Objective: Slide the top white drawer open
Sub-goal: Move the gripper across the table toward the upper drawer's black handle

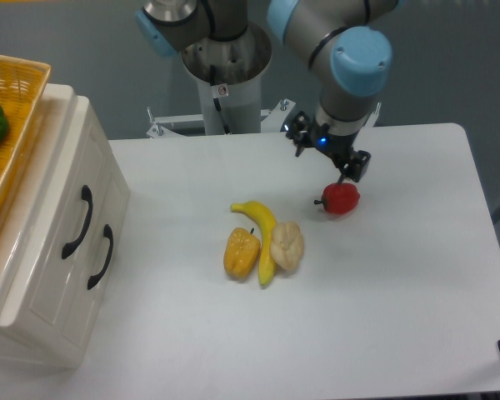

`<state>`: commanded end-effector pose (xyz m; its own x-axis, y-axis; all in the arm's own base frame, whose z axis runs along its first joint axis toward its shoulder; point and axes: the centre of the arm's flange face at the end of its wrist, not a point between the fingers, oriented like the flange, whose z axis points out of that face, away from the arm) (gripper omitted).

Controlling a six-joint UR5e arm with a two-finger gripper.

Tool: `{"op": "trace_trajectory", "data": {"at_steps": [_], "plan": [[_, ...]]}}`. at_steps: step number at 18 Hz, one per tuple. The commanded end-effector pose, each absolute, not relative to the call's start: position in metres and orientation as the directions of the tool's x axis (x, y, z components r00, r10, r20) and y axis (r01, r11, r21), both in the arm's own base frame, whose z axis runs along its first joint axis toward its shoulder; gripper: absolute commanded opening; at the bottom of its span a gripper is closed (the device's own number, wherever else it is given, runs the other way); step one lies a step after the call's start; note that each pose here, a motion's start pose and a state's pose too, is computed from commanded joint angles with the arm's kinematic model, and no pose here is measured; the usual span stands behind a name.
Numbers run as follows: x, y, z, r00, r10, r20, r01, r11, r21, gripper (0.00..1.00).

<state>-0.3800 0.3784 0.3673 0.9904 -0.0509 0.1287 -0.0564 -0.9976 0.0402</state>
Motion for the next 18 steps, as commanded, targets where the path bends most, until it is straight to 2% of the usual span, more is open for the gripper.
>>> {"op": "trace_trajectory", "data": {"at_steps": [6,7,9,18], "plan": [[-0.352,0.412,0.376,0.974,0.120,0.192,0.123,-0.992,-0.002,1.00],[-0.345,0.430,0.385,0.952,0.214,0.219,0.227,-0.973,-0.036,1.00],[-0.344,0.438,0.388,0.933,0.271,0.239,0.289,-0.956,-0.047,1.00],[-0.305,0.483,0.397,0.933,0.274,0.235,0.291,-0.956,-0.044,1.00]]}}
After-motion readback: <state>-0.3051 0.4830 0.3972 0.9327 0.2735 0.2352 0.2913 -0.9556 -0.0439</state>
